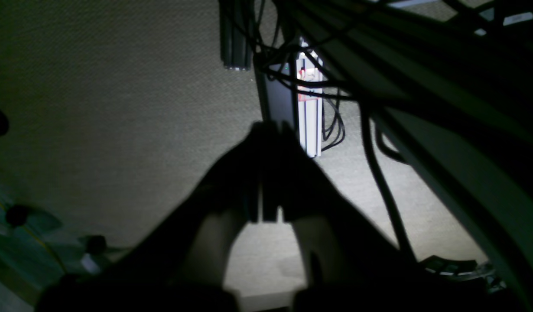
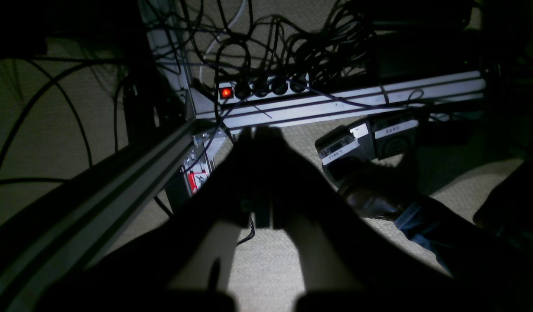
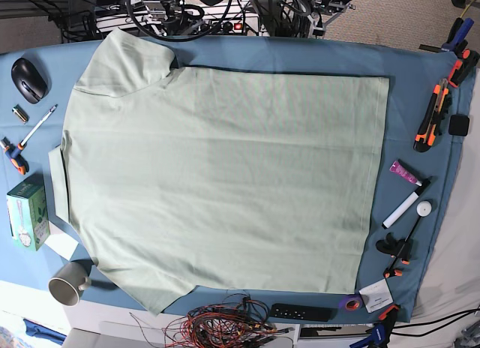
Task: Fold the T-shirt properly
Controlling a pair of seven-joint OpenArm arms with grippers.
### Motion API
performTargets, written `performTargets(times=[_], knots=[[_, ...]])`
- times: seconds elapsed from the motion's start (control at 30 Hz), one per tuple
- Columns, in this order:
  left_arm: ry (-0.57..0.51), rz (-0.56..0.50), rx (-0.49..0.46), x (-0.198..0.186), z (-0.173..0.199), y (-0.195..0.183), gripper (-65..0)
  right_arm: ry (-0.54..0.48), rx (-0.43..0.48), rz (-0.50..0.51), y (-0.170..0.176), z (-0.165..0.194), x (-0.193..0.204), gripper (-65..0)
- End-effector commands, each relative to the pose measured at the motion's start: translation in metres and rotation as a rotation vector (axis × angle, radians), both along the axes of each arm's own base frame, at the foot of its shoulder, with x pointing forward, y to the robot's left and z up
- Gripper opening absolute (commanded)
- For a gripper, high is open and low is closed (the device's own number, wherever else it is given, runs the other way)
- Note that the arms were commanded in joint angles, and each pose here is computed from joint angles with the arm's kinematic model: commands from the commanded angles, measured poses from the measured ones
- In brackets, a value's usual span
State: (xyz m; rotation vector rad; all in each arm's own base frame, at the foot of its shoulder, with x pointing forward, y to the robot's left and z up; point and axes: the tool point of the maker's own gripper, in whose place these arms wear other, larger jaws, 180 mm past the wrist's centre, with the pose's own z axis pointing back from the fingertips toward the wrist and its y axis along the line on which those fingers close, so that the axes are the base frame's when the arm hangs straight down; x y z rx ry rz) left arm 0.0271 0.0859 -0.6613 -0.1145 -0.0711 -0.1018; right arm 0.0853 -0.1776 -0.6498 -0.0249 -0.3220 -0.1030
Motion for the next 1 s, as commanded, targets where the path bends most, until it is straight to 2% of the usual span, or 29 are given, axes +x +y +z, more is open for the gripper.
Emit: performTargets(times=[0.0,0.97], knots=[[-0.002,0.003,-0.007,0.0009,0.0003,-0.0011,-64.5,-0.02,-0.007,0.0,-0.0044,0.0018,0.0048,-65.0],[-0.007,0.004,-0.015,-0.0022,0.0012,-0.0041,-64.5,-0.05,-0.011,0.0,-0.005,0.0038,0.0101,-65.0]])
